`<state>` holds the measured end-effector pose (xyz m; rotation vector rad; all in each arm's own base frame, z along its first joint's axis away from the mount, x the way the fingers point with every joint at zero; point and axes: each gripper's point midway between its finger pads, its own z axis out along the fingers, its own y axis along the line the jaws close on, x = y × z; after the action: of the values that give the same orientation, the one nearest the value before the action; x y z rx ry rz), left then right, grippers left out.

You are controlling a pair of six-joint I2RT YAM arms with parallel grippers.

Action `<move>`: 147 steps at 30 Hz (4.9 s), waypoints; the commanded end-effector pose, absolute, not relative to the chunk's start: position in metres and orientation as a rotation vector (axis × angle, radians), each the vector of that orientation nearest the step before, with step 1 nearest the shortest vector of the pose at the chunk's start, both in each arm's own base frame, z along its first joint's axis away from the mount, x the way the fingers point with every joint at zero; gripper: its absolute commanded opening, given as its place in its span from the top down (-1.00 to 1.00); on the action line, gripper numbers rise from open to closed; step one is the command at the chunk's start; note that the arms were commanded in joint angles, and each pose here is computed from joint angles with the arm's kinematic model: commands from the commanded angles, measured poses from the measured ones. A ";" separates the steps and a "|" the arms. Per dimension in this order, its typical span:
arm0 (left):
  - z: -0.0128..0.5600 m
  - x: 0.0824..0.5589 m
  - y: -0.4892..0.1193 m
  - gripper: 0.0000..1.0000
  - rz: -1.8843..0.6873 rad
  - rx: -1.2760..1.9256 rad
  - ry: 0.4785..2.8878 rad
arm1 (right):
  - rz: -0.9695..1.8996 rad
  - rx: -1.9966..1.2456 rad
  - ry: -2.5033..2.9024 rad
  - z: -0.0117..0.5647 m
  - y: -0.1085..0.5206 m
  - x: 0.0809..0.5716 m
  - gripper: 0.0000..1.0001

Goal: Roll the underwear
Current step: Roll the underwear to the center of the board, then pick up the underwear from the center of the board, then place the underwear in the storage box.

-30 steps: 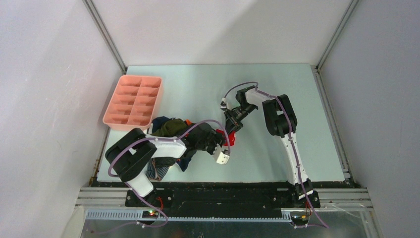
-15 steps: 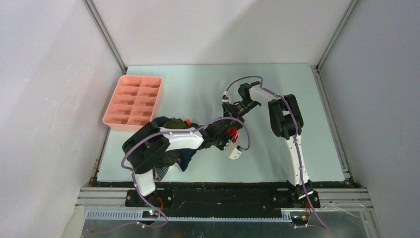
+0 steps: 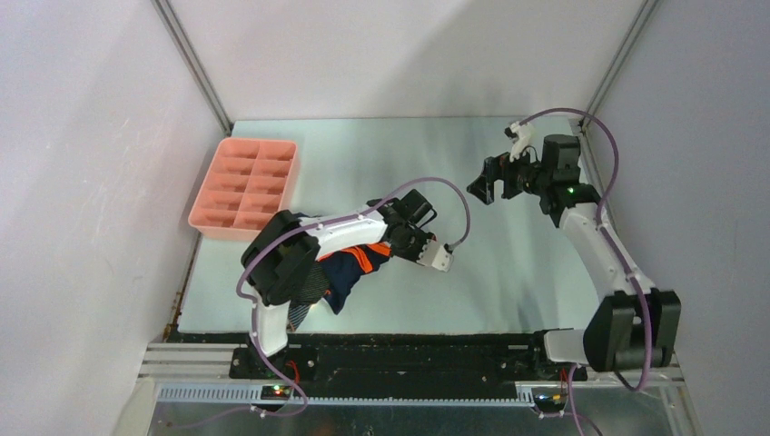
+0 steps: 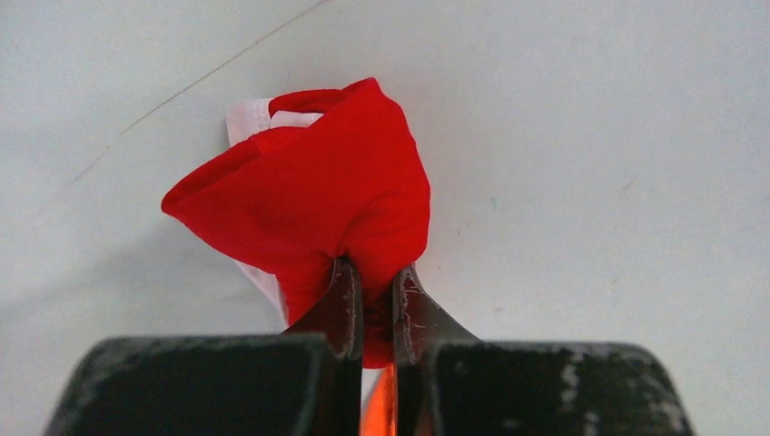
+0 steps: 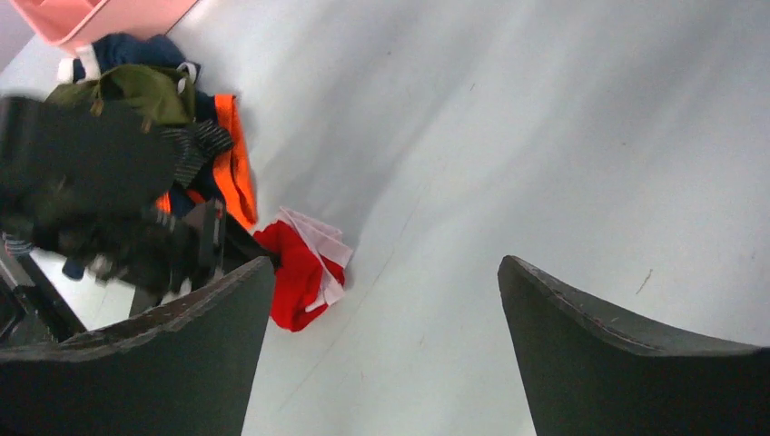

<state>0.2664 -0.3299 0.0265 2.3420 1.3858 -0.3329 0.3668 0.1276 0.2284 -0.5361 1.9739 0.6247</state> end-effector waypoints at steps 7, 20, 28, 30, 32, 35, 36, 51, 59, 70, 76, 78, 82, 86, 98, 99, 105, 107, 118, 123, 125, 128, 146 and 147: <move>0.003 0.163 -0.304 1.00 -1.398 1.955 2.189 | 0.501 -1.260 1.750 0.166 0.143 0.235 -0.78; 0.017 0.172 -0.311 1.00 -1.609 1.844 2.262 | 0.335 -1.664 1.202 0.118 0.237 0.235 -0.76; 0.019 0.185 -0.309 1.00 -1.640 1.760 2.304 | 0.419 -1.818 1.088 0.097 0.269 0.230 -0.71; 0.020 0.190 -0.309 1.00 -1.654 1.734 2.308 | 0.447 -1.846 1.116 0.088 0.274 0.231 -0.63; 0.021 0.194 -0.309 1.00 -1.670 1.701 2.313 | 0.462 -1.881 1.196 0.068 0.275 0.234 -0.54; 0.024 0.196 -0.309 1.00 -1.704 1.660 2.316 | 0.412 -1.948 1.278 0.044 0.273 0.237 -0.34; 0.024 0.196 -0.309 1.00 -1.710 1.653 2.319 | 0.356 -1.965 1.310 0.035 0.271 0.244 -0.29; 0.079 0.339 -0.300 0.08 -1.420 0.887 2.300 | 0.798 -1.787 1.780 0.082 0.282 0.274 1.00; 0.199 0.415 -0.275 -0.20 -1.312 0.455 1.915 | 1.332 -1.067 2.090 0.154 0.280 0.318 1.00; 0.229 0.399 -0.277 -0.49 -1.519 0.314 1.897 | 1.530 -0.478 2.070 0.222 0.275 0.389 1.00; 0.241 0.399 -0.257 -0.22 -1.444 0.252 1.951 | 1.305 -0.320 2.091 0.231 0.257 0.427 1.00; 0.247 0.399 -0.261 -0.24 -1.474 0.278 1.936 | 1.255 -0.347 2.076 0.235 0.262 0.428 1.00; 0.255 0.405 -0.269 -0.12 -1.550 0.285 1.893 | 1.158 -0.358 2.064 0.241 0.270 0.430 1.00; 0.268 0.406 -0.277 -0.01 -1.590 0.313 1.827 | 1.086 -0.396 2.056 0.246 0.281 0.425 1.00; 0.240 0.412 -0.283 -0.35 -1.497 0.257 1.959 | 1.120 -0.479 1.972 0.271 0.308 0.406 1.00; 0.241 0.411 -0.285 -0.35 -1.501 0.264 1.958 | 1.127 -0.476 1.972 0.272 0.310 0.405 1.00; 0.242 0.411 -0.290 -0.41 -1.532 0.275 1.938 | 1.284 -0.533 1.922 0.278 0.327 0.392 1.00; 0.246 0.410 -0.292 -0.39 -1.566 0.285 1.903 | 1.317 -0.547 1.913 0.277 0.331 0.390 1.00; 0.265 0.410 -0.298 -0.41 -1.665 0.309 1.777 | 1.466 -0.658 1.830 0.282 0.346 0.378 1.00; 0.282 0.409 -0.300 -0.19 -1.746 0.337 1.656 | 1.551 -0.744 1.773 0.282 0.351 0.369 1.00; 0.289 0.407 -0.301 -0.04 -1.754 0.363 1.630 | 1.583 -0.763 1.775 0.277 0.352 0.364 1.00; 0.297 0.405 -0.301 0.16 -1.755 0.400 1.603 | 1.596 -0.757 1.792 0.269 0.351 0.361 1.00; 0.330 0.387 -0.287 0.96 -1.772 0.483 1.494 | 1.609 -0.856 1.757 0.258 0.351 0.348 0.49; 0.331 0.386 -0.286 0.99 -1.771 0.487 1.491 | 1.603 -0.854 1.763 0.258 0.351 0.348 0.36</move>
<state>0.3901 -0.2889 0.2858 0.4562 1.6520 -1.8145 0.3808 0.3361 0.2690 -0.7281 1.7542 1.5354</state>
